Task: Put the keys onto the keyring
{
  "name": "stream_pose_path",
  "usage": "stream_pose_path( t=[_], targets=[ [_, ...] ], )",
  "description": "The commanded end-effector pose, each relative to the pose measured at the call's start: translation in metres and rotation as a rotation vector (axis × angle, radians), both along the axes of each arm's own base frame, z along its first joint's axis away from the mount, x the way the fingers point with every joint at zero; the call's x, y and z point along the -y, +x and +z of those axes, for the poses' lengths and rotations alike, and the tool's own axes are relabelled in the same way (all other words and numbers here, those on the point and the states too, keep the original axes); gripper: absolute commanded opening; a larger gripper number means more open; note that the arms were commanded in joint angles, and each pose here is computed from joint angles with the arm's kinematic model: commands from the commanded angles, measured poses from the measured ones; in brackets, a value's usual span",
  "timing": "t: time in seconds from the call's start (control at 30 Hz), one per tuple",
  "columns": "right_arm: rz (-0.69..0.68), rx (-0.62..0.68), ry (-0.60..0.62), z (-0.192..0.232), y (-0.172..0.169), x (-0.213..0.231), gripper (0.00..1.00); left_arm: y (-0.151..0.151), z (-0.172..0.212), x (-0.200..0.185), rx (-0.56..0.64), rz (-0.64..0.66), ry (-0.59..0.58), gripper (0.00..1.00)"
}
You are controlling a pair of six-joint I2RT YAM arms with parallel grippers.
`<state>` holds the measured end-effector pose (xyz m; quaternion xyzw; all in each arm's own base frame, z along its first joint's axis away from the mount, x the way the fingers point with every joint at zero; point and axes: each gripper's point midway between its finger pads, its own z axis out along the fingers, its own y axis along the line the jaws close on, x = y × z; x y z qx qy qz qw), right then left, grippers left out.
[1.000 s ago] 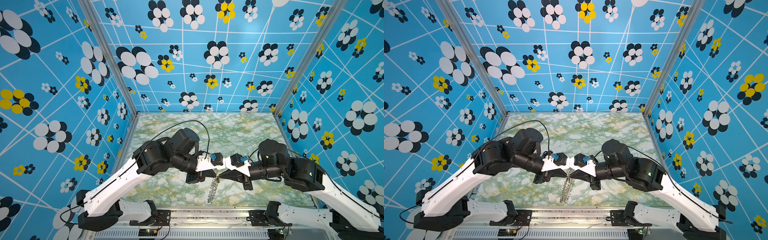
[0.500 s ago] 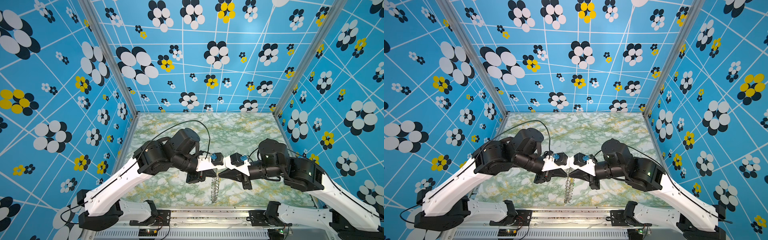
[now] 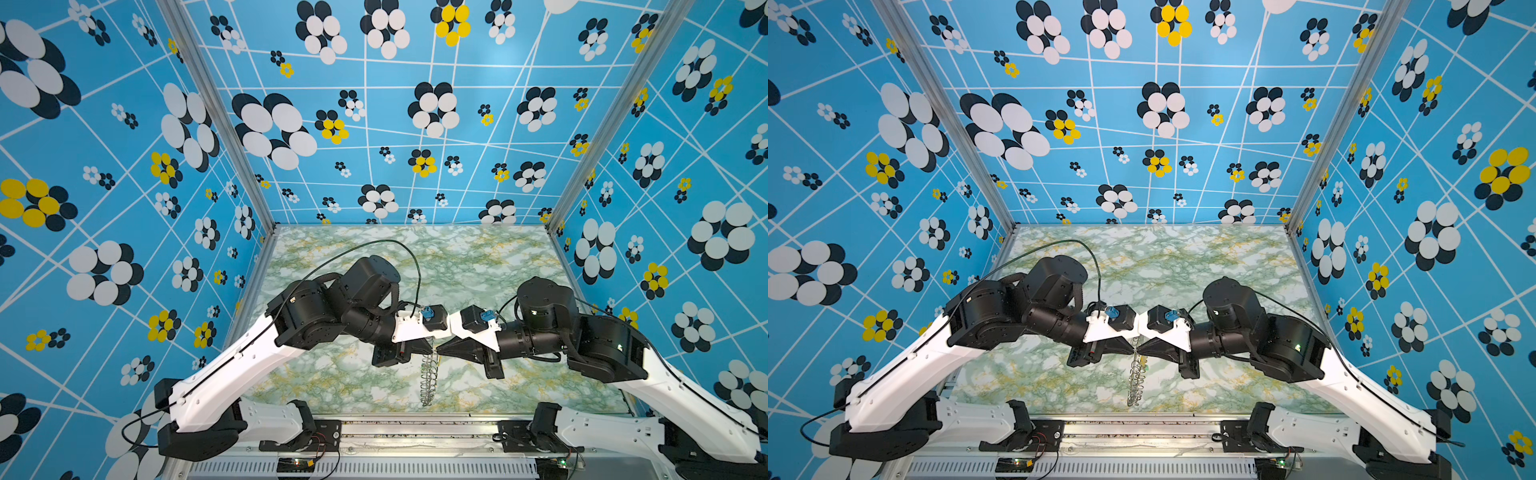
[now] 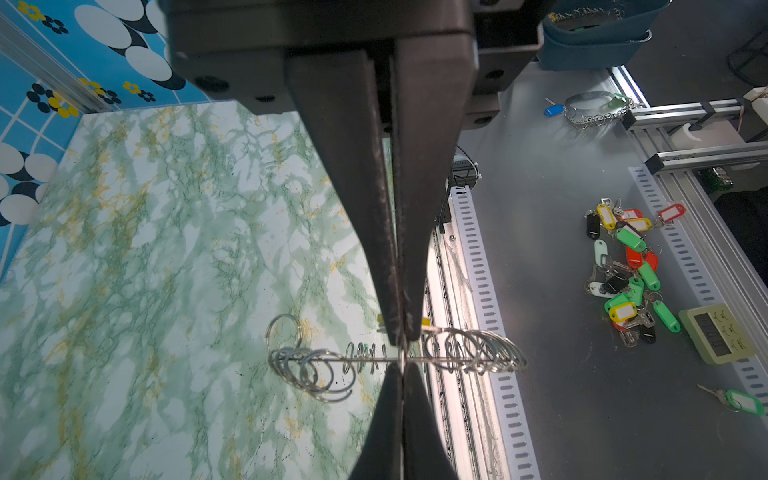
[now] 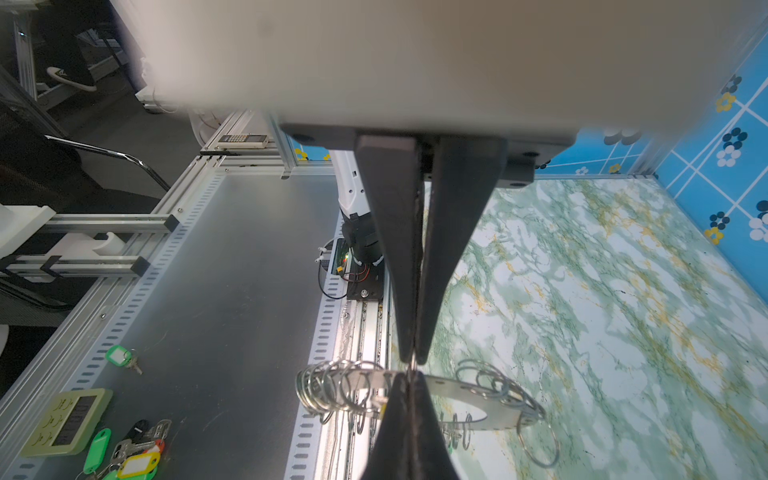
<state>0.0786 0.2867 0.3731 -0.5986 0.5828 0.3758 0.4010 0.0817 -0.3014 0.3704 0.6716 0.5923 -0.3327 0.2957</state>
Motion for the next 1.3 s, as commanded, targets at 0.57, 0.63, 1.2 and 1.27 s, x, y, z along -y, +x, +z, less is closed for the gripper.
stream_pose_path(
  t=[0.57,0.63,1.2,1.27],
  targets=[
    [0.088,-0.047,0.028,0.000,-0.018,-0.003,0.00,0.015,0.025,0.025,-0.003,0.021,-0.096,0.00],
    [0.092,-0.050,0.025,-0.001,-0.018,-0.004,0.00,0.016,0.024,0.026,-0.009,0.019,-0.093,0.00],
    [0.108,-0.049,0.032,0.000,-0.017,-0.010,0.00,0.013,0.020,0.032,-0.029,0.002,-0.068,0.00],
    [0.108,-0.045,0.035,0.001,-0.016,-0.011,0.00,0.012,0.020,0.031,-0.029,0.001,-0.066,0.00]
  ],
)
